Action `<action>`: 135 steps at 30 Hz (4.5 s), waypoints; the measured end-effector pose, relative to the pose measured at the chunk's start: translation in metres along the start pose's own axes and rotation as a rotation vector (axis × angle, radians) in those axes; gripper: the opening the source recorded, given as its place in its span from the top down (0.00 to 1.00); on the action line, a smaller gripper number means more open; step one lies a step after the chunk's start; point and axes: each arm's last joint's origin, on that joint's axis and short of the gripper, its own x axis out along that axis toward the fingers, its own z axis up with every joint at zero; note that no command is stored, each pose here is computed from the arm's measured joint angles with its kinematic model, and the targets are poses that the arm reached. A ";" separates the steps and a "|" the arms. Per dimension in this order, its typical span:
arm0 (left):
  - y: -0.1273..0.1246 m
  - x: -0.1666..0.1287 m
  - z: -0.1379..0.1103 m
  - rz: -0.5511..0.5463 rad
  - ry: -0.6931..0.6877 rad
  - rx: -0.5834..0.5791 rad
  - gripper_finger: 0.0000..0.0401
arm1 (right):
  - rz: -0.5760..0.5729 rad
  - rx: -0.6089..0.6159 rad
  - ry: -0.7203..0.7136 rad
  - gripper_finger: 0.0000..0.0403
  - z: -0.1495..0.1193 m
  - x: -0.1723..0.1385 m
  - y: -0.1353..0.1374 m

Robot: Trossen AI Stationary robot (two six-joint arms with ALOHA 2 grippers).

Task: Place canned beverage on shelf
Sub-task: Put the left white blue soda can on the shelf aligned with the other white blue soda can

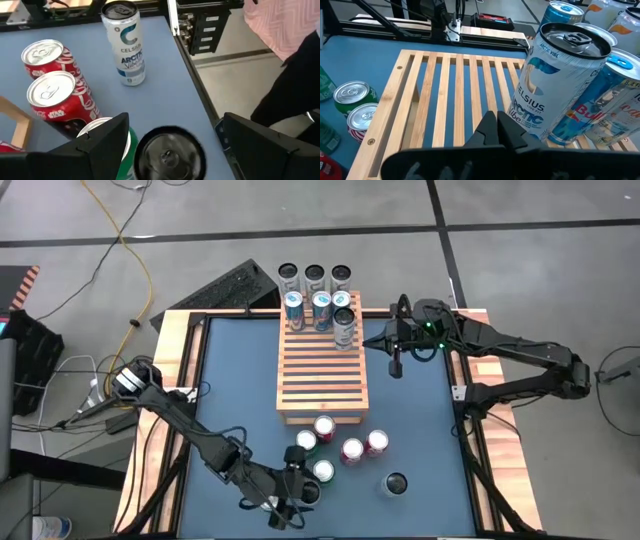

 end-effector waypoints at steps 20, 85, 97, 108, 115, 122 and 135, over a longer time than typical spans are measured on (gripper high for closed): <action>0.027 -0.010 -0.035 -0.136 -0.121 0.059 0.21 | 0.000 0.050 0.021 1.00 -0.002 0.006 -0.001; 0.030 0.019 0.059 -0.240 0.409 0.014 0.17 | 0.036 0.034 0.170 1.00 -0.017 0.004 0.002; 0.029 0.032 0.045 -0.213 0.460 0.133 0.17 | 0.046 0.024 0.198 1.00 -0.020 0.004 0.003; 0.030 0.031 0.042 -0.222 0.484 0.154 0.17 | 0.046 0.024 0.196 1.00 -0.019 0.004 0.003; 0.030 0.031 0.039 -0.238 0.504 0.161 0.17 | 0.047 0.024 0.195 1.00 -0.019 0.004 0.003; 0.031 0.032 0.036 -0.242 0.505 0.230 0.17 | 0.047 0.023 0.195 1.00 -0.019 0.004 0.003; 0.030 0.041 0.026 -0.252 0.465 0.231 0.17 | 0.047 0.020 0.195 1.00 -0.019 0.004 0.003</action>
